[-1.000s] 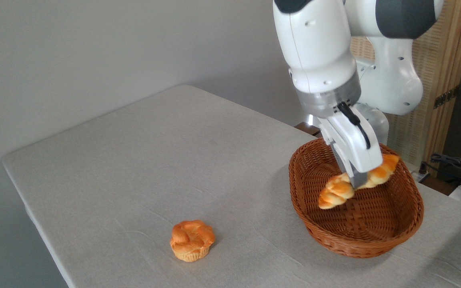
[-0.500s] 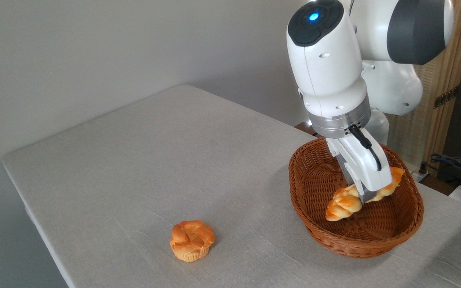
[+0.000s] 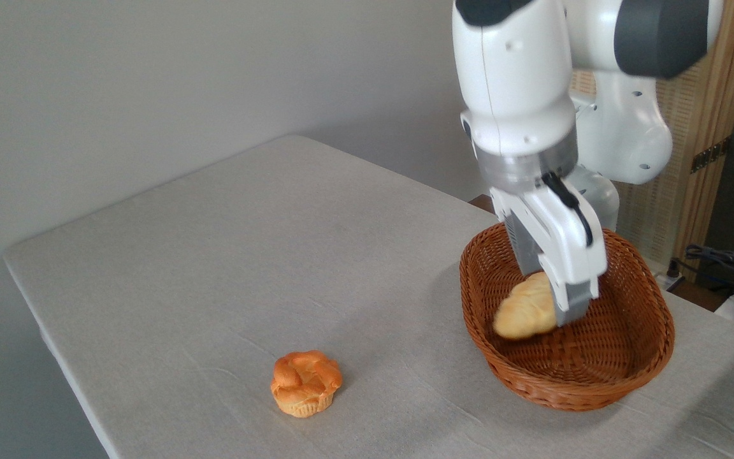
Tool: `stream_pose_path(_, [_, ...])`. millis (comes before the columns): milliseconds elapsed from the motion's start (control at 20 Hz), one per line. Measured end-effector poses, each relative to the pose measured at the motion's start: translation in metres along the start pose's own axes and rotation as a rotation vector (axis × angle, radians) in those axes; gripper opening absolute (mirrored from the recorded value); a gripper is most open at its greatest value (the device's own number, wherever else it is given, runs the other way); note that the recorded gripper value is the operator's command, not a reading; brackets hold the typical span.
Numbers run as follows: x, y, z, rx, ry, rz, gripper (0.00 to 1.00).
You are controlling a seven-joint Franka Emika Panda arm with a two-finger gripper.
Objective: Put bread into the basket
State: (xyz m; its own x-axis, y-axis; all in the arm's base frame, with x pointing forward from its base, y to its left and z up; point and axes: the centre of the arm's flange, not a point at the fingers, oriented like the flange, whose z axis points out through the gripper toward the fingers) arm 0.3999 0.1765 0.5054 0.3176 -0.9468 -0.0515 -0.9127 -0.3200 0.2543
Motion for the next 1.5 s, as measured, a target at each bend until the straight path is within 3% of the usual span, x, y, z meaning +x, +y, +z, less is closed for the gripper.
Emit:
stream_pose_path(100, [0.018,0.001,-0.031,0.053,-0.01,0.011,1.0])
stream_pose_path(200, [0.053,0.006,-0.064,0.114,-0.015,-0.022,1.0])
stream_pose_path(350, [0.133,0.02,-0.111,0.195,0.044,-0.2,1.0])
stream_pose_path(450, [0.179,0.024,-0.13,0.211,0.097,-0.302,1.0])
stream_pose_path(600, [0.222,0.023,-0.148,0.2,0.171,-0.392,1.0])
stream_pose_path(800, [0.281,0.026,-0.153,0.215,0.158,-0.372,1.0])
stream_pose_path(950, [0.287,0.008,-0.146,0.22,0.128,-0.376,1.0])
stream_pose_path(1250, [0.239,-0.023,-0.152,0.224,0.138,-0.426,1.0])
stream_pose_path(1500, [0.245,-0.028,-0.153,0.236,0.124,-0.415,1.0])
